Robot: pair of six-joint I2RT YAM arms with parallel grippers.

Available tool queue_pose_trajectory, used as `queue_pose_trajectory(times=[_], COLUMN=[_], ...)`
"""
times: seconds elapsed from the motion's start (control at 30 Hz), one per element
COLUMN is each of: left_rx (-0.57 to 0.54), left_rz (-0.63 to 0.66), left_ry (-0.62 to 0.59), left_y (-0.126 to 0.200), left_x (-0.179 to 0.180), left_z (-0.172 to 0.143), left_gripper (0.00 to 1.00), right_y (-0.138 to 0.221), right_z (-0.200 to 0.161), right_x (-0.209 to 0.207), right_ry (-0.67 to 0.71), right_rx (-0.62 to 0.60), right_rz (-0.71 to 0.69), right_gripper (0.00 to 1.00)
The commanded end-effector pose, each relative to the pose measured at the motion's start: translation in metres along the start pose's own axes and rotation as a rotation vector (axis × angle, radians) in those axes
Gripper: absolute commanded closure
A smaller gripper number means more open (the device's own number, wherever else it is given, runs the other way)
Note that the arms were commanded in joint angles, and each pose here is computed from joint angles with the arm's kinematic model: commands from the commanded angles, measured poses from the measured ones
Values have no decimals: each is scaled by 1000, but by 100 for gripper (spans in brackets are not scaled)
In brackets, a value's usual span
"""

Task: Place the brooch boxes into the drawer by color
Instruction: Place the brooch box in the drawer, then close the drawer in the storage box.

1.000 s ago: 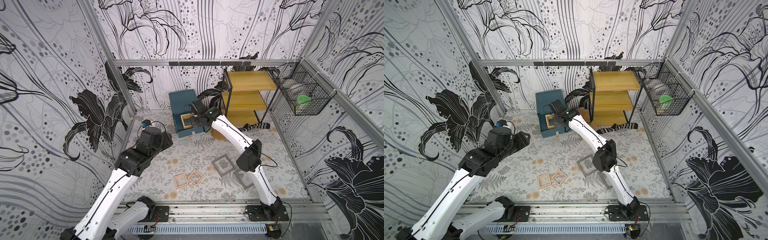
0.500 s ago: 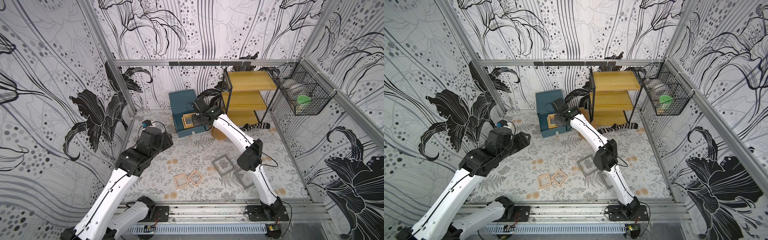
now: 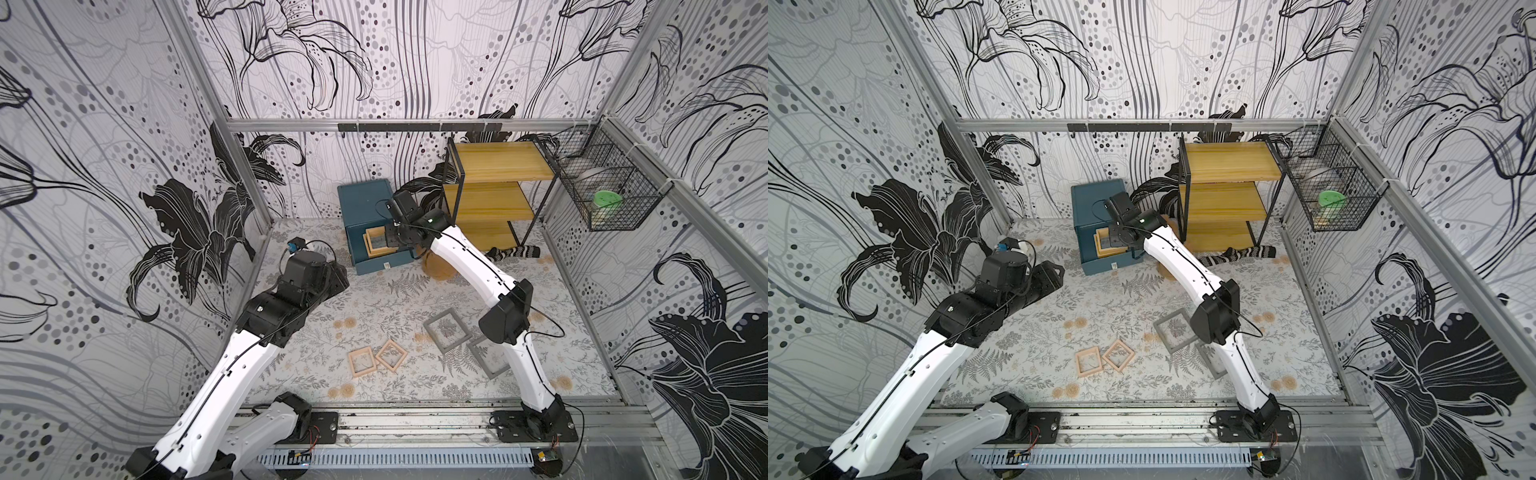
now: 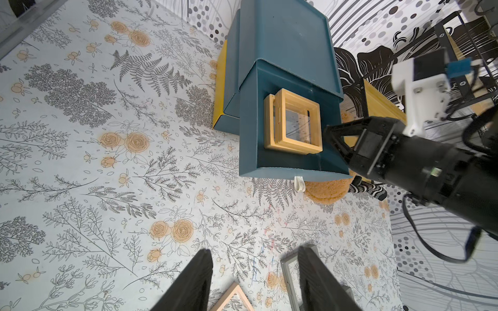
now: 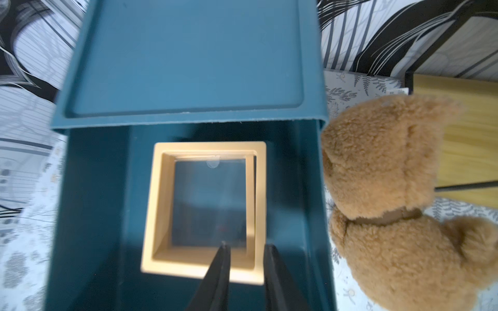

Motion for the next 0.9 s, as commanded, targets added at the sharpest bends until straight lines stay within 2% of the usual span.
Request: queue_pose_trajectory(times=[0.0, 0.5, 0.67, 0.87], left_rx=[-56, -93, -79, -68], left_rz=[-42, -26, -35, -28], left_ry=[32, 167, 167, 171], left_y=[-3, -72, -102, -130], left_x=[-8, 0, 5, 13], left_z=[20, 65, 78, 95], left_gripper=[43, 37, 37, 37], right_y=[48, 110, 107, 99], right_z=[15, -36, -65, -88], right_x=[7, -18, -38, -51], right_ry=[-102, -483, -580, -626], right_rx=[-47, 68, 140, 194], right_rz=[99, 371, 402, 409], right_gripper=[74, 72, 71, 70])
Point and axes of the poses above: each gripper's point midway between its finger pads, its own y axis back along the fingers, its own x axis along the line the jaws close on, z = x × y, the point moved 6 cm from there along y, back along the fingers, and after that the axes turned 15 degrees about -y, right-handed, at the moved point
